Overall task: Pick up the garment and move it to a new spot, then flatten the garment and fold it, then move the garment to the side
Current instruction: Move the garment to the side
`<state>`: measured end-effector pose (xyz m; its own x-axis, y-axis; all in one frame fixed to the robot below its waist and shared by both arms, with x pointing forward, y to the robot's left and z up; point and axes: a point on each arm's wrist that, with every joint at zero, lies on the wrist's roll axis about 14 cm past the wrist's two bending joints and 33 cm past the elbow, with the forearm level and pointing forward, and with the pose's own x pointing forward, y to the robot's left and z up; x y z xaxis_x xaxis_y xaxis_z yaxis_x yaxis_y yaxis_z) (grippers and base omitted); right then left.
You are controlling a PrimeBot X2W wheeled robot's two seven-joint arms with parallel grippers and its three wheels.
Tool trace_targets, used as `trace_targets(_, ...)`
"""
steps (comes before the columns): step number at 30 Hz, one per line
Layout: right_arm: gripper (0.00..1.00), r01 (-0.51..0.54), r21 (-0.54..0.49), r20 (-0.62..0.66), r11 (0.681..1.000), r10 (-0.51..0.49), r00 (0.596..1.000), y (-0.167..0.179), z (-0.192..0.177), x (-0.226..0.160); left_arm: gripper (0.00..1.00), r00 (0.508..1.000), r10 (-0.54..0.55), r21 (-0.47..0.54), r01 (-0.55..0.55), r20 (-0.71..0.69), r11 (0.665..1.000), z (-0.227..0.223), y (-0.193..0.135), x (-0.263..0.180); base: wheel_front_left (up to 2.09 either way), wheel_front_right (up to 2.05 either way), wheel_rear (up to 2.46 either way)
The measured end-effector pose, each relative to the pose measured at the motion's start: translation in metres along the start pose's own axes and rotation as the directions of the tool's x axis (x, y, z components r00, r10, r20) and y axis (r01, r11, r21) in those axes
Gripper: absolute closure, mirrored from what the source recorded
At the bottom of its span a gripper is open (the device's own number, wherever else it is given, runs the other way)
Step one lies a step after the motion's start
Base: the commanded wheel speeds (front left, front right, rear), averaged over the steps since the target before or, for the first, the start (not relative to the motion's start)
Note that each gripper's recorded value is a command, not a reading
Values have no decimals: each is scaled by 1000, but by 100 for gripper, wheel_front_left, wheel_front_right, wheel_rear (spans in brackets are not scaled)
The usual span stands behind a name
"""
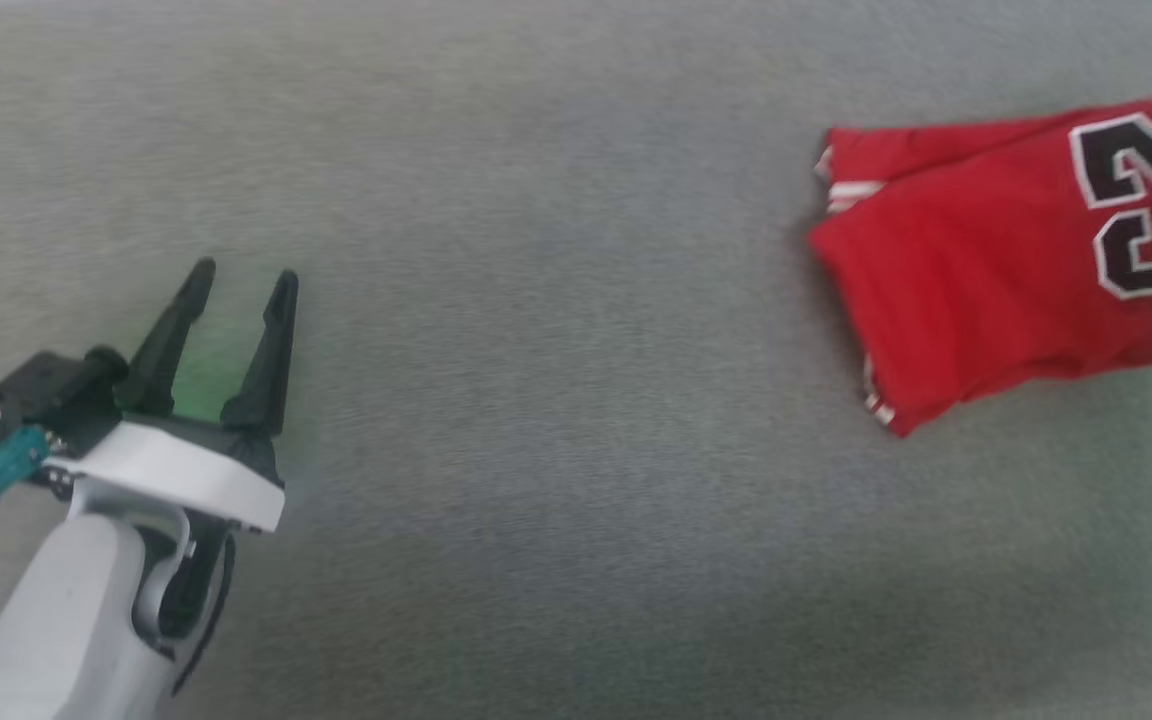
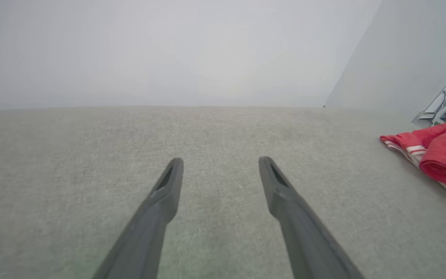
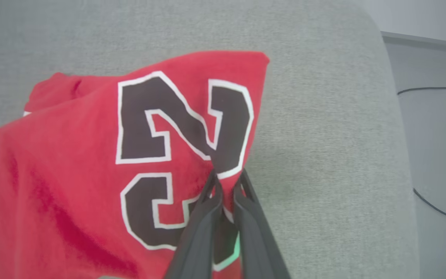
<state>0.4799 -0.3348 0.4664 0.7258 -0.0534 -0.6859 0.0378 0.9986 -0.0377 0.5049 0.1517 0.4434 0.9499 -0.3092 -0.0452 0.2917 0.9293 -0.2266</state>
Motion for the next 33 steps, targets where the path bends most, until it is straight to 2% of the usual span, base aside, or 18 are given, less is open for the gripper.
trace_targets(9,100,195,42,79,980,-197,977,-75,7,-9,0,981,-193,-2,193,-29,981,-25,-50,51,0,0,0)
trace_targets(17,100,354,7,126,935,-352,927,-126,7,-9,0,950,-308,-8,308,-54,951,-47,-79,80,0,0,0)
trace_targets(27,100,431,-32,113,902,-425,898,-149,-6,12,0,928,-369,-10,369,-53,929,-57,-92,99,0,0,0)
trace_targets(33,100,424,-49,82,904,-420,904,-141,-20,42,0,922,-382,-13,382,-55,924,-61,-90,103,0,0,0)
